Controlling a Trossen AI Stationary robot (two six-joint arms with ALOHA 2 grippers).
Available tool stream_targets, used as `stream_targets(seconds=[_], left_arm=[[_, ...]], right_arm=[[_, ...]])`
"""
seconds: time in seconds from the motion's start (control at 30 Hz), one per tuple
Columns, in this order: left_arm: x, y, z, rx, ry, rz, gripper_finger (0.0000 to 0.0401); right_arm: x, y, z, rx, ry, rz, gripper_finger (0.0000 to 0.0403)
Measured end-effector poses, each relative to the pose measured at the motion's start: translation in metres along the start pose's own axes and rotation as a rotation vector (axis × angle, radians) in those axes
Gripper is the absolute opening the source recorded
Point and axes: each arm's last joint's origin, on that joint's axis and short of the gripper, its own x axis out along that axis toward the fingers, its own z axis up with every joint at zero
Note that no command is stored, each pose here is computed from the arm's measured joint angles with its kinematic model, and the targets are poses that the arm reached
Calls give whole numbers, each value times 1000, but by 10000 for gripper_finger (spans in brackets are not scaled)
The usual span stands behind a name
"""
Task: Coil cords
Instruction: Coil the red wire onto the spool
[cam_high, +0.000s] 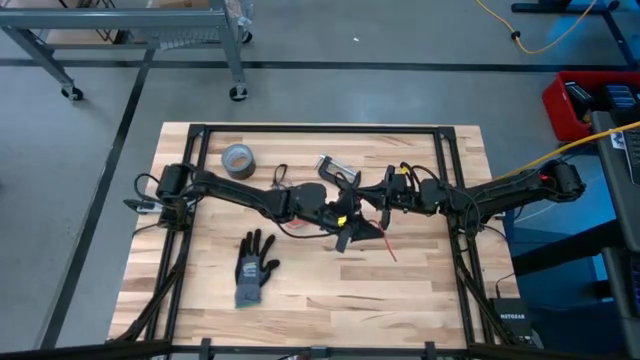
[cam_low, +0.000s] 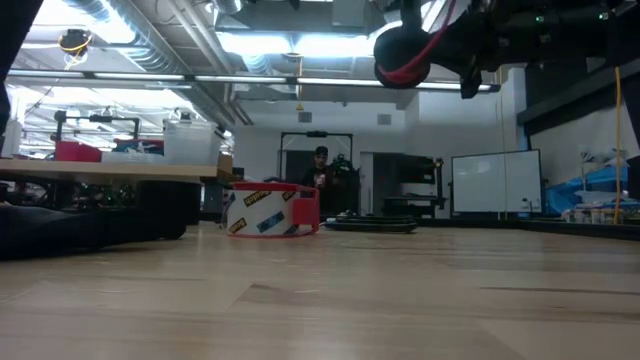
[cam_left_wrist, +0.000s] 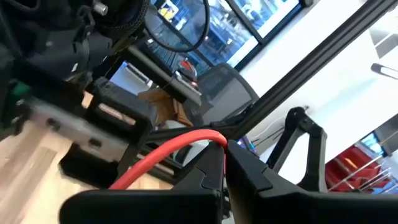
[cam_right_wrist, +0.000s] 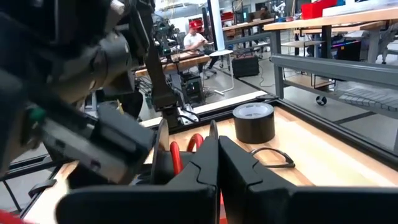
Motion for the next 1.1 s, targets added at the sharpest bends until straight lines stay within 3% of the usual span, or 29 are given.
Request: stream_targets(seconds=[0.5,0.73,0.93,1.1], left_arm=[[14,-15,18,76,-34,-65,0],[15,-12,1,50,89,15,0],[17,-17,-14,133,159,40,0],[16,-13,-20,213,192,124,0]], right_arm=[[0,1,0,3,1,10,5],[0,0,0,-1,5,1,5],[0,0,0,0,2,2,5],[0,2,2,33,-8,46,5]])
